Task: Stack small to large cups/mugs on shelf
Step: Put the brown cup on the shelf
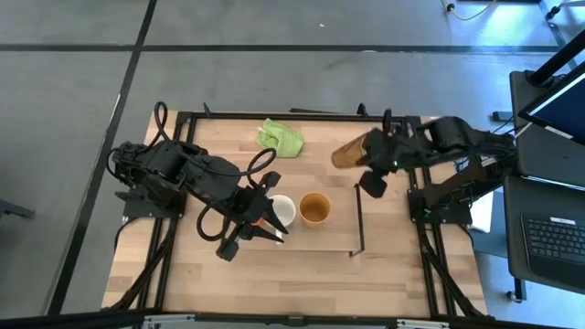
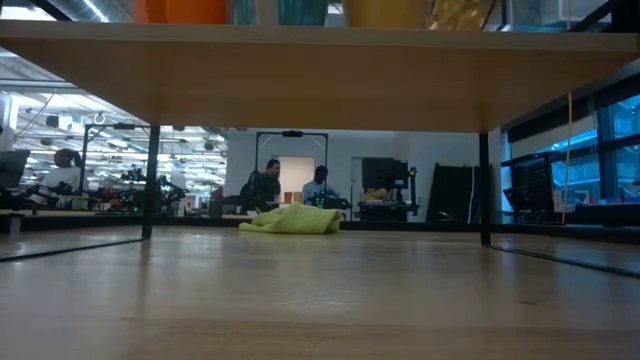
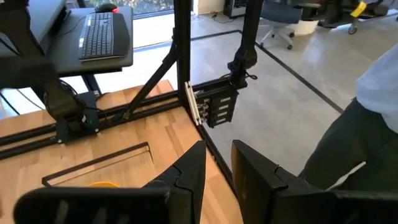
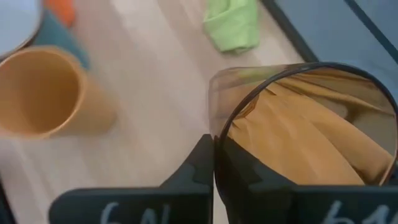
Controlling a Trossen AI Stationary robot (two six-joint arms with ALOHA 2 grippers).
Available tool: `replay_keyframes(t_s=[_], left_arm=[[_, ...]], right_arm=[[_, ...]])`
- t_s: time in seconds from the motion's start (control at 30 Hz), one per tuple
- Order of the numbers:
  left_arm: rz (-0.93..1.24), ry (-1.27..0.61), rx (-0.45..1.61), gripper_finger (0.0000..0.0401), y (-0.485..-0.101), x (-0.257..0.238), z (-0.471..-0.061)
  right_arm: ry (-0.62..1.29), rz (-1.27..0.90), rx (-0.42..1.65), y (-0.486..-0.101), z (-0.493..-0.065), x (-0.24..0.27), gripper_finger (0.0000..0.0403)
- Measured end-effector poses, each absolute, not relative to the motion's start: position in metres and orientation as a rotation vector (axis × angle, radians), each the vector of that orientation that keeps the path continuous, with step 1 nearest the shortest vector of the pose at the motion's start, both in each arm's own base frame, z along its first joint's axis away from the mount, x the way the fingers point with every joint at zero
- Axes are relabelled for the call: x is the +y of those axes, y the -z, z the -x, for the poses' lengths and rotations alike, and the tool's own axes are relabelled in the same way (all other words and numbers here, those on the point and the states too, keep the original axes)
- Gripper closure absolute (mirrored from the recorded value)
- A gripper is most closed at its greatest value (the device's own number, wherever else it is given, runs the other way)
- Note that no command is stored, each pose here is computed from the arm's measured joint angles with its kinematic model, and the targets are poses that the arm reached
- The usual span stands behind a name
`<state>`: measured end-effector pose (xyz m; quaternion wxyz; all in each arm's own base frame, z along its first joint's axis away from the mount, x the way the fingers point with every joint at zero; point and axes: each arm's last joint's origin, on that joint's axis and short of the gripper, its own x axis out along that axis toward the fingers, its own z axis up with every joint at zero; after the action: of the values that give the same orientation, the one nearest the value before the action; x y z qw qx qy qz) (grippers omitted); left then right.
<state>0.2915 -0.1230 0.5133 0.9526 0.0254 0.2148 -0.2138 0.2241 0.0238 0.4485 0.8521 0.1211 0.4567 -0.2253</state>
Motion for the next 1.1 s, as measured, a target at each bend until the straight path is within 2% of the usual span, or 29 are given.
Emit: replay_keyframes(t_s=[0.5, 1.1], left_arm=[[-0.014, 0.43, 0.469, 0.033, -0.511, -0.125, -0.29], [-0.032, 0.395, 0.486, 0.033, -0.509, -0.116, -0.292]], right_arm=[[0.298, -0.138, 1.008, -0.434, -0.213, 0.087, 0.0393], [0.226, -0.262, 1.011, -0.433, -0.193, 0.126, 0.0389]])
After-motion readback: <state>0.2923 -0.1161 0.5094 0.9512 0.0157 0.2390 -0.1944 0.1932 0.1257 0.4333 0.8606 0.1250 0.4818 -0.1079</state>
